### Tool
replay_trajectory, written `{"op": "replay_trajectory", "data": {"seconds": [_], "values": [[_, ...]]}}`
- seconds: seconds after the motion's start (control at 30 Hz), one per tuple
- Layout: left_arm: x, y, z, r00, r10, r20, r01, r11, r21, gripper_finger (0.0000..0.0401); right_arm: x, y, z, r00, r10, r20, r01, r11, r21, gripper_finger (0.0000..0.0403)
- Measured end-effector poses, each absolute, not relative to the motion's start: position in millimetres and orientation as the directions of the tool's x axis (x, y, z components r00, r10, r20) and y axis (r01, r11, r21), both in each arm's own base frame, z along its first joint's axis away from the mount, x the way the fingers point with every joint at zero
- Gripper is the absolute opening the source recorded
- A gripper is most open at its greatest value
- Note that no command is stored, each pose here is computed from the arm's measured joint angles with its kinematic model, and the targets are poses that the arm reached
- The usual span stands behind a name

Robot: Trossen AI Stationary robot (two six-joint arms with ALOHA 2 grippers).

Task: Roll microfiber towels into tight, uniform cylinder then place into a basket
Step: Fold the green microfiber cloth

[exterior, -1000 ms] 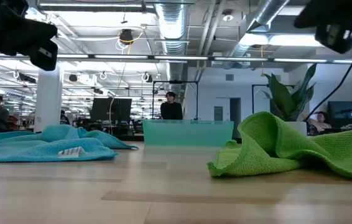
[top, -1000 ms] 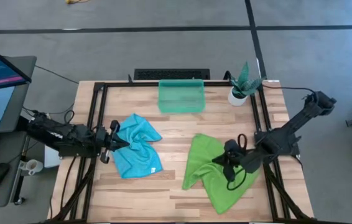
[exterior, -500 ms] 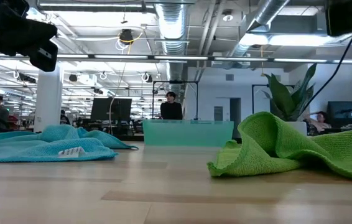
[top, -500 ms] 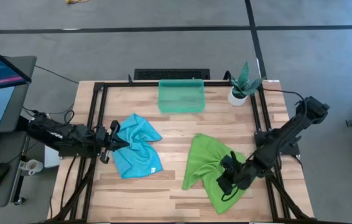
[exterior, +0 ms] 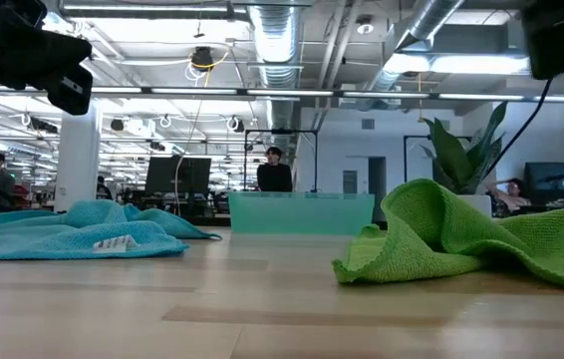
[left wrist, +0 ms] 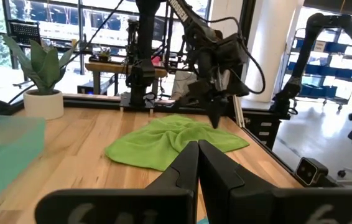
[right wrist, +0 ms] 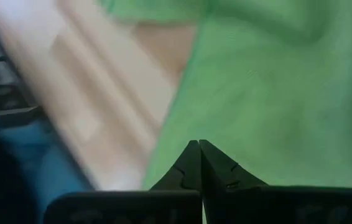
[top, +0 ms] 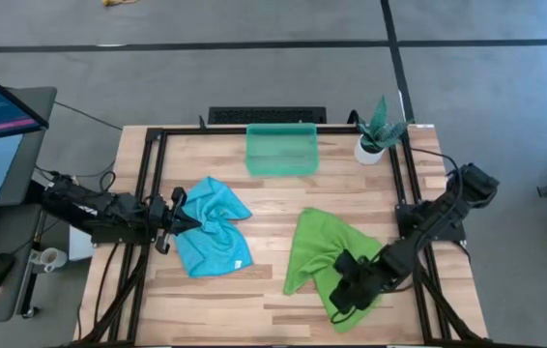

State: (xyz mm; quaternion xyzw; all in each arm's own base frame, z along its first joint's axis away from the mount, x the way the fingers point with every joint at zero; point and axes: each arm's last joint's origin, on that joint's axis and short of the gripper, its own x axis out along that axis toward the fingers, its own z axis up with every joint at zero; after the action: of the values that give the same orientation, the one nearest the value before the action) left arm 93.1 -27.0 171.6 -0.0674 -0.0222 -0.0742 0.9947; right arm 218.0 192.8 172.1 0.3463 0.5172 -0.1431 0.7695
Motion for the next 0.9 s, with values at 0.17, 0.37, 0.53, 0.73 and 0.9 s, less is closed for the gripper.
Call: {"op": "replay_trajectory", "data": {"seconds": [0.17,0.37,0.53,0.73,0.9], "values": [[93.1,-26.9,171.6,0.988,-0.145,0.054,0.151,0.980,-0.131,0.0000,235.8,165.3,184.6,0.436,-0.086,-0.896,0.602,0.768,0.219,0.0016],[93.1,-26.9,171.6,0.988,-0.145,0.054,0.151,0.980,-0.131,0.0000,261.8,121.3,179.0,0.379,-0.181,-0.908,0.675,0.725,0.137,0.0014],[93.1,-27.0,171.6,0.988,-0.145,0.054,0.151,0.980,-0.131,0.0000,279.4,88.7,165.0,0.298,-0.158,-0.942,0.716,0.689,0.111,0.0018],[93.1,-27.0,171.6,0.988,-0.145,0.054,0.151,0.980,-0.131,0.0000,298.4,62.2,149.2,0.291,-0.125,-0.949,0.741,0.656,0.141,0.0015],[93.1,-27.0,171.6,0.988,-0.145,0.054,0.151,0.980,-0.131,0.0000,307.8,43.6,132.6,0.259,-0.110,-0.960,0.756,0.642,0.130,0.0014]]}}
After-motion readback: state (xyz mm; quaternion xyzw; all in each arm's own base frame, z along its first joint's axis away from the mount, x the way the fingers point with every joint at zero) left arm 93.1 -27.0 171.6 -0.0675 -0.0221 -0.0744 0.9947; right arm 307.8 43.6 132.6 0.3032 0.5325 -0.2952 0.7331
